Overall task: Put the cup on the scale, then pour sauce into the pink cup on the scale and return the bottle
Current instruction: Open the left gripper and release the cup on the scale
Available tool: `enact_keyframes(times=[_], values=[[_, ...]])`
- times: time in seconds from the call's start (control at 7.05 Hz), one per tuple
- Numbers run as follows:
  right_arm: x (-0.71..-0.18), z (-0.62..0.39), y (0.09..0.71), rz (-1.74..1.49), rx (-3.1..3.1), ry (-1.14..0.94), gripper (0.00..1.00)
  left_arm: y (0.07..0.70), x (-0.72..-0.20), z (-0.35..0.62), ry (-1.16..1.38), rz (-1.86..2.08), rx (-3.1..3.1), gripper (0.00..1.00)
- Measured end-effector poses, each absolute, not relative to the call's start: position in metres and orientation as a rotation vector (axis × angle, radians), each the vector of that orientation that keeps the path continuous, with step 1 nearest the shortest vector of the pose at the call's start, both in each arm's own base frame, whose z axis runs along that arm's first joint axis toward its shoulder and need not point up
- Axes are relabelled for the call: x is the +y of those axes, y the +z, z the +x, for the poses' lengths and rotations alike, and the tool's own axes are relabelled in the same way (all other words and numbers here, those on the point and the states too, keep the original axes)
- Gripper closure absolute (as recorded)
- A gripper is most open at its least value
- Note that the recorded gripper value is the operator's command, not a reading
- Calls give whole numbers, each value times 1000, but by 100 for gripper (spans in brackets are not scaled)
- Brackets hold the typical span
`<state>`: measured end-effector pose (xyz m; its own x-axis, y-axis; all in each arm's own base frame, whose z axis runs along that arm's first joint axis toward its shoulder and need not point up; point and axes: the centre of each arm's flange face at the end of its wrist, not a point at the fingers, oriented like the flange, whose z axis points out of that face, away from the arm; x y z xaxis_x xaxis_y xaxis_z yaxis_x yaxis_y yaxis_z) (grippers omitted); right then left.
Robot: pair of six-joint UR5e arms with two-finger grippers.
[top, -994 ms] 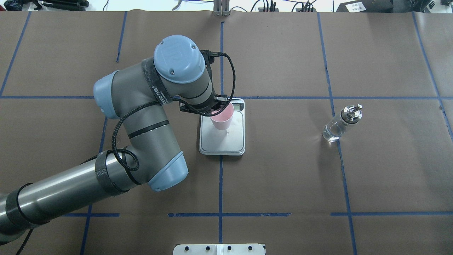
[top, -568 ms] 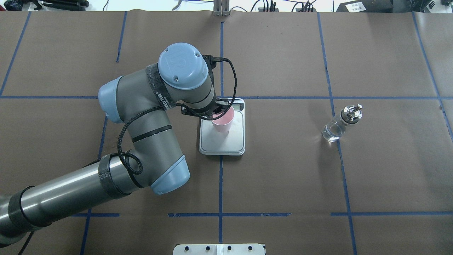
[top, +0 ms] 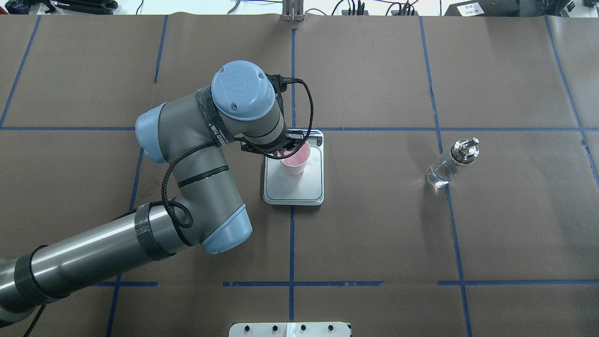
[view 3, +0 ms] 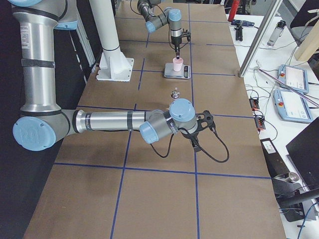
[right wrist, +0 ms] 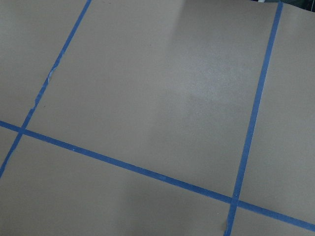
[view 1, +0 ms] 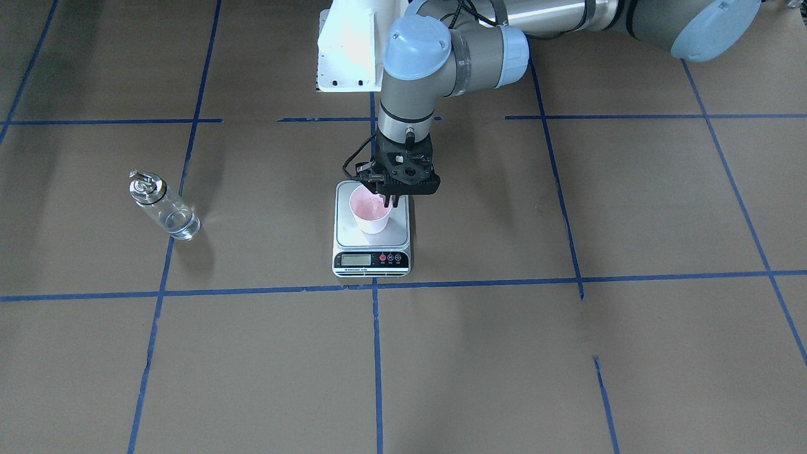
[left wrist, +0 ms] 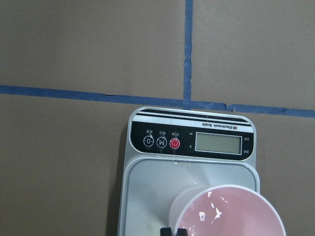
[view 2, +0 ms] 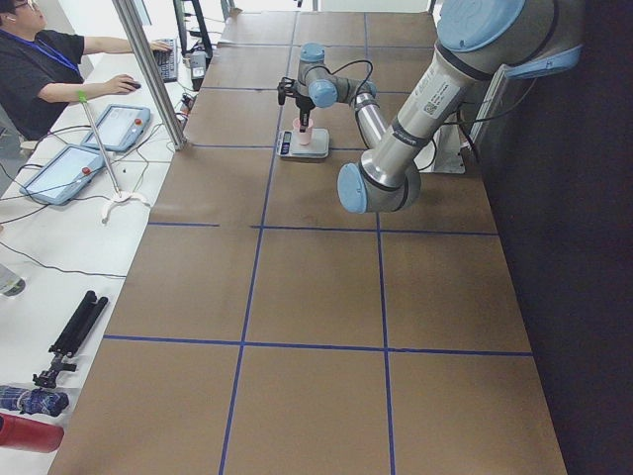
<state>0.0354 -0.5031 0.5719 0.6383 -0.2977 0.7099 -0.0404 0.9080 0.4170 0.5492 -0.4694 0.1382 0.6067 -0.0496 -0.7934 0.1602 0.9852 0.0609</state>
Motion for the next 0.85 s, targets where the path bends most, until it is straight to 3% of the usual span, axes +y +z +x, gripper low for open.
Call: enact_keyframes(times=[0.85], values=[[-504,35,565,441,-874,-163,0,144,-471,464,9,261,893,0]])
